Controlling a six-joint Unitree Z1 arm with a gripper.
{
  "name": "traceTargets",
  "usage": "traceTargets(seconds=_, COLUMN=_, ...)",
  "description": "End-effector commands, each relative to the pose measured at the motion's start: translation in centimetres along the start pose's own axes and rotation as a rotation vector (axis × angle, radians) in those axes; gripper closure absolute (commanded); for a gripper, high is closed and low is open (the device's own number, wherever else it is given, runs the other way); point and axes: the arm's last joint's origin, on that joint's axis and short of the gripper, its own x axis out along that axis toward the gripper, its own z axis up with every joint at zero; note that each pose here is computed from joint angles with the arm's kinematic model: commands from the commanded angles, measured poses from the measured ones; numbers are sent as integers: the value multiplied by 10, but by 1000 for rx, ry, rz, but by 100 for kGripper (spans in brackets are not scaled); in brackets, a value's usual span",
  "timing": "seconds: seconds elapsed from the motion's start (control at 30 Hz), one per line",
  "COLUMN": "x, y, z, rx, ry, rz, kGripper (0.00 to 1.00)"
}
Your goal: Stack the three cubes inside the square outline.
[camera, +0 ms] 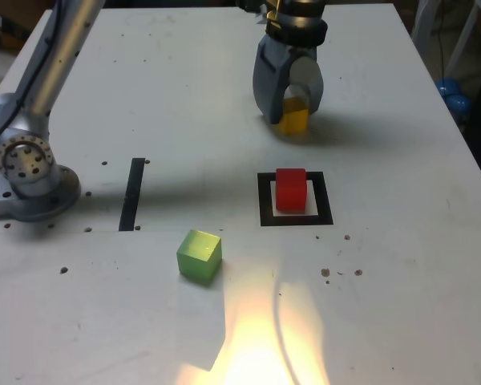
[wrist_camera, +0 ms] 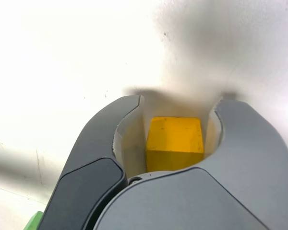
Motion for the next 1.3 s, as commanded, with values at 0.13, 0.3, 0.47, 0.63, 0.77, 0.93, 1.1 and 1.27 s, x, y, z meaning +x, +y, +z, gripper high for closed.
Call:
traceTargets(seconds=0.13, x=-13, y=-21, z=-10, rx=70, ry=-18, rz=23, kGripper=69)
traceTargets(seconds=0.3, x=-29, y=-49, z=-24, rx=144, ry=-48, rz=41, kGripper=69)
traceTargets(seconds=0.47, x=-43, y=-79, z=-41, rx=222, ry=-61, rz=48, kGripper=69)
traceTargets(seconds=0.63, x=-45, y=-105, z=-56, rx=280, ry=-56, rz=46, kGripper=69)
traceTargets(seconds=0.77, x=-45, y=-122, z=-67, rx=307, ry=-50, rz=49, kGripper=69)
traceTargets(seconds=0.93, x=-43, y=-139, z=-75, rx=331, ry=-46, rz=52, kGripper=69)
traceTargets(seconds=1.1, x=-41, y=-148, z=-79, rx=343, ry=-46, rz=52, kGripper=69)
traceTargets(seconds=1.27, x=-37, y=-151, z=-80, rx=345, ry=-47, rz=51, kGripper=69)
